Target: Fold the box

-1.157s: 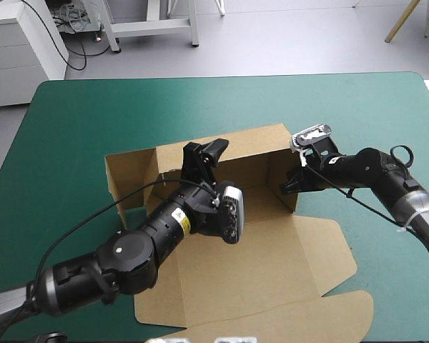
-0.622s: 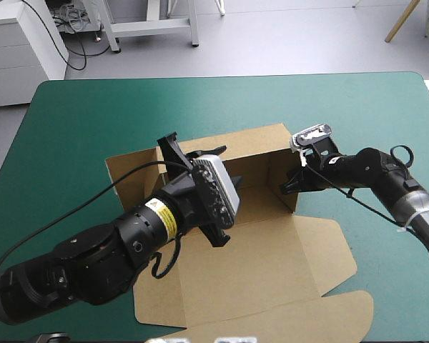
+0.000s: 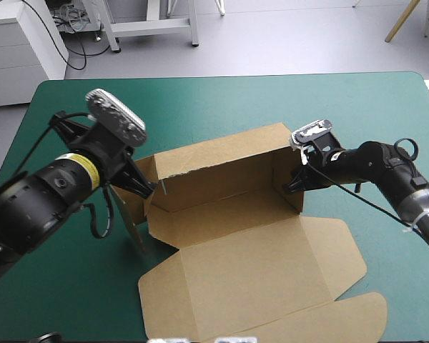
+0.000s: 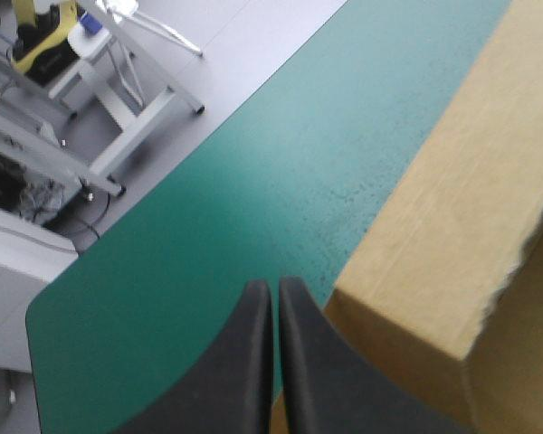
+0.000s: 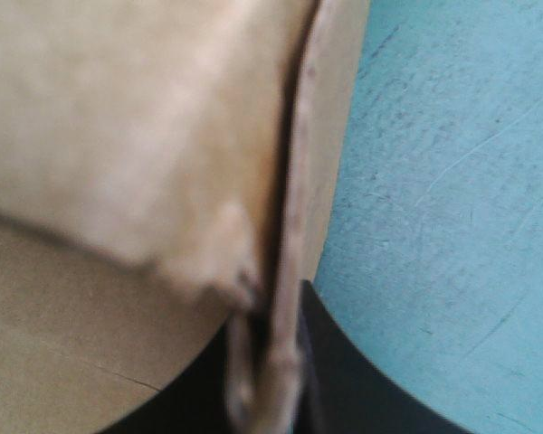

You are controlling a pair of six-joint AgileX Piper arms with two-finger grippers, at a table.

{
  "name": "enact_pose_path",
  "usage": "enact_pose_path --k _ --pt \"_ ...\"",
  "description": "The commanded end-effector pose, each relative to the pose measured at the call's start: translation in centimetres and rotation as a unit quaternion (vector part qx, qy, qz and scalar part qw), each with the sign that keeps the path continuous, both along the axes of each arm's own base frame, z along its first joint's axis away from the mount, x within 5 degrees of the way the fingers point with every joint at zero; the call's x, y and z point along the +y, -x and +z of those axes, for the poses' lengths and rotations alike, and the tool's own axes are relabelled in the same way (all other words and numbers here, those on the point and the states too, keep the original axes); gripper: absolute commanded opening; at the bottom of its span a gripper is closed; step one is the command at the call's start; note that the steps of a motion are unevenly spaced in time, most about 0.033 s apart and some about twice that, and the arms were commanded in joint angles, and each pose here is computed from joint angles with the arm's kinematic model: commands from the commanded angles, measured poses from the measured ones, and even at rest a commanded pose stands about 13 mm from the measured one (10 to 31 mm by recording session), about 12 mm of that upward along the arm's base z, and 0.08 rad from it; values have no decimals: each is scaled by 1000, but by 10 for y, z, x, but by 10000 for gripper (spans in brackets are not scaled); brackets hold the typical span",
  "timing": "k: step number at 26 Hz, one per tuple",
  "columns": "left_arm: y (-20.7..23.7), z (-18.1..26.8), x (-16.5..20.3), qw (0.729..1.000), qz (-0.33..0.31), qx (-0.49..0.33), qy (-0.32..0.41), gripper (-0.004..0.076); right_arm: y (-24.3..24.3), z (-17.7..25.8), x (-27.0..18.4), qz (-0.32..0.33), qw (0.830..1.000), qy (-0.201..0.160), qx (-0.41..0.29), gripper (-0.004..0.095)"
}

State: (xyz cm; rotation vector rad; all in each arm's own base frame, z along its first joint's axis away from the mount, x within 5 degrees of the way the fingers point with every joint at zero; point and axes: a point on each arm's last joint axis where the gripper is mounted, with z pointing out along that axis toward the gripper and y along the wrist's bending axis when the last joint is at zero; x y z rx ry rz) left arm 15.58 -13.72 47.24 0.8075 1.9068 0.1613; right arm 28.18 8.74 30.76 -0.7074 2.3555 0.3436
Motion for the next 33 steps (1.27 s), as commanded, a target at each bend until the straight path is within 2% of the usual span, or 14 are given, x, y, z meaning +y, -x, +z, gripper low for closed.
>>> enact_pose_path --k 1,7,10,13,20,25,29,33 --pt "-1 17 29 998 20 -9 55 15 8 43 -5 -21 998 -6 -58 -19" --pt "-11 11 53 994 53 43 81 15 16 65 -13 -61 998 8 -21 -19" --pt "-16 8 66 992 87 56 71 15 17 70 -18 -85 996 21 -11 -19" --pt "-19 7 77 989 114 61 66 15 16 68 -21 -106 994 33 7 -19" --pt "-23 6 87 987 125 69 73 14 -2 49 -18 -107 991 48 58 -19" --pt "-24 7 91 987 137 58 55 13 -39 21 -10 -109 988 57 97 -19" --pt "-24 8 94 987 150 48 41 13 -90 12 0 -115 990 52 66 -19" --pt "-24 8 94 986 151 50 41 11 -116 8 5 -126 989 42 57 -19"
